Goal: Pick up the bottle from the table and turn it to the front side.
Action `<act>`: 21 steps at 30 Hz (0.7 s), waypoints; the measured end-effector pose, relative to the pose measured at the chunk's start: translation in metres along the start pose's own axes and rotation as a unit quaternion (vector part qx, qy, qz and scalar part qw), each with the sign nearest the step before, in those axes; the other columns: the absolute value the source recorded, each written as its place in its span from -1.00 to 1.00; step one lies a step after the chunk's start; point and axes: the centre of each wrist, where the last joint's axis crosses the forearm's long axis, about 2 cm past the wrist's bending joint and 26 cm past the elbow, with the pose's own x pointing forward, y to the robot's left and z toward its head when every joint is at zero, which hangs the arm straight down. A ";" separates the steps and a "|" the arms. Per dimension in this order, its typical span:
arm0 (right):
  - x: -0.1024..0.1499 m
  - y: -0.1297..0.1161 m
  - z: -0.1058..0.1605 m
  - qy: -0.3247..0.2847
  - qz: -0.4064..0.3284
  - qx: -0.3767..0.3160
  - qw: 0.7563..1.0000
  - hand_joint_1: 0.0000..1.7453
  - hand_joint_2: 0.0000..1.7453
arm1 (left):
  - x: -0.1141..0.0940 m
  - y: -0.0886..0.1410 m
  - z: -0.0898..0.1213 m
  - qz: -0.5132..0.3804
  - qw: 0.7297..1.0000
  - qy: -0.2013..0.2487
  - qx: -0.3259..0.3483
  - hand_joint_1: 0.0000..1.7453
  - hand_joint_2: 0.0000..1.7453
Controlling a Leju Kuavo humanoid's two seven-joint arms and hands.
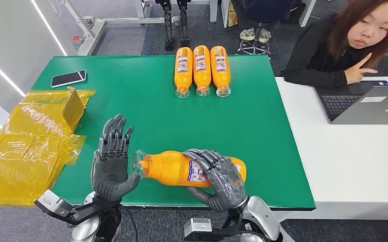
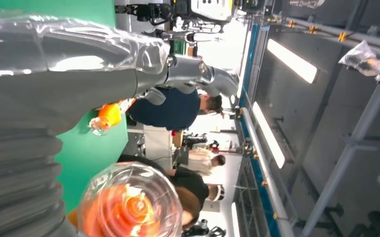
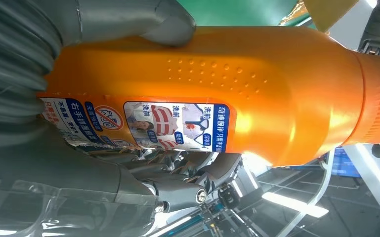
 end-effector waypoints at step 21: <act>0.027 0.022 -0.008 -0.016 -0.089 -0.014 0.996 1.00 1.00 | 0.001 -0.007 -0.010 0.037 0.999 -0.010 -0.004 -1.00 1.00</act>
